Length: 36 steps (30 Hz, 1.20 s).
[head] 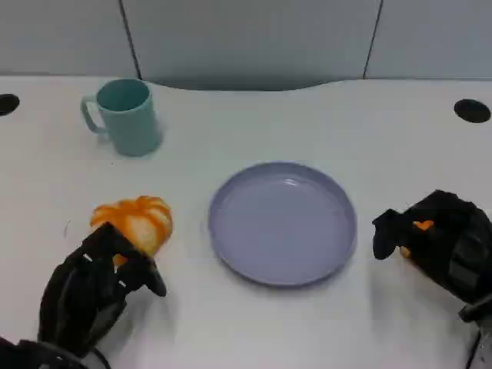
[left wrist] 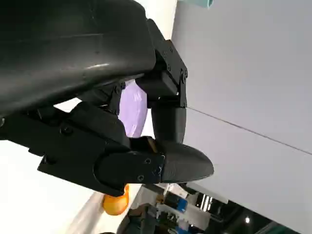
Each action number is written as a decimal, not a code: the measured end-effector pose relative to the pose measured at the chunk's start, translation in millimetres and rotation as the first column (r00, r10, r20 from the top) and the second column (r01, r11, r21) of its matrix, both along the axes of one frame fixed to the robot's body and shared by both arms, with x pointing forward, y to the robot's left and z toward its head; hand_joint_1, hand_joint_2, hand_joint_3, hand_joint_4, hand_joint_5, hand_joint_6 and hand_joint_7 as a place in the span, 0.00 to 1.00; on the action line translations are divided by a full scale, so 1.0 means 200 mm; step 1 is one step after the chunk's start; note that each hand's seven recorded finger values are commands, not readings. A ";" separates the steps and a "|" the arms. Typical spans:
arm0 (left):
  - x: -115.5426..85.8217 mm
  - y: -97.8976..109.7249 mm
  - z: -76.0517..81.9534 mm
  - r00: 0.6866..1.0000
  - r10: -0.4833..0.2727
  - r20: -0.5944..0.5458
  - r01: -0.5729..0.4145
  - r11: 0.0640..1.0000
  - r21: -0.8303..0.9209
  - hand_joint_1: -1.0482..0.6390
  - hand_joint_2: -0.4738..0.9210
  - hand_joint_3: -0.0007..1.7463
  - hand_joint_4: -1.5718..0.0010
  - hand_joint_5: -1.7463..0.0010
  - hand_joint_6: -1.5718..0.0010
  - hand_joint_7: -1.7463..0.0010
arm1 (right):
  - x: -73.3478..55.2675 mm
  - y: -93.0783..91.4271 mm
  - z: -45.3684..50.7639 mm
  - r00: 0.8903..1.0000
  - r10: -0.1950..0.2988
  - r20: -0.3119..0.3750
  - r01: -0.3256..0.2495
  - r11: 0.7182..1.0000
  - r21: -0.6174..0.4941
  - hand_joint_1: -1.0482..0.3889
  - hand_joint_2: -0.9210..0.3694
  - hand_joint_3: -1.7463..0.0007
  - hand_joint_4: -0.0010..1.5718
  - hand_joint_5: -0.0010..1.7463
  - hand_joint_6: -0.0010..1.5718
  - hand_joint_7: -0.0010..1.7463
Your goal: Grasp the bread from the table and place it into the plate.
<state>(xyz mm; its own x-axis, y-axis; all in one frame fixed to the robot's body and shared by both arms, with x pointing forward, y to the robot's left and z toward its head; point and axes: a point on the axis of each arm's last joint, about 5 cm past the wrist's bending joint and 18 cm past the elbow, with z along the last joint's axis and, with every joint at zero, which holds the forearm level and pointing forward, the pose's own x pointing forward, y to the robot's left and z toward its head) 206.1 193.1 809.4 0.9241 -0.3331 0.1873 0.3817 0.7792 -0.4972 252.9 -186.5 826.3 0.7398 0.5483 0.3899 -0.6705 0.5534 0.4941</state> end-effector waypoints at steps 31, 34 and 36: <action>0.05 0.08 0.31 0.911 -0.101 0.400 -0.151 0.822 0.549 0.02 1.00 0.15 0.99 0.56 0.84 0.80 | 0.00 0.02 -0.010 1.000 0.012 -0.010 -0.011 0.999 0.049 0.35 0.04 1.00 0.48 0.80 0.75 0.11; 0.07 0.12 0.41 0.862 -0.104 0.496 -0.276 0.725 0.631 0.02 1.00 0.15 1.00 0.61 0.87 0.84 | 0.01 0.02 -0.007 1.000 0.014 -0.008 -0.014 0.999 0.050 0.36 0.05 1.00 0.49 0.78 0.75 0.11; 0.08 0.14 0.43 0.840 -0.107 0.532 -0.335 0.669 0.664 0.03 1.00 0.14 0.99 0.62 0.86 0.86 | 0.01 0.02 -0.004 1.000 0.018 -0.007 -0.017 0.998 0.052 0.36 0.04 1.00 0.49 0.77 0.74 0.11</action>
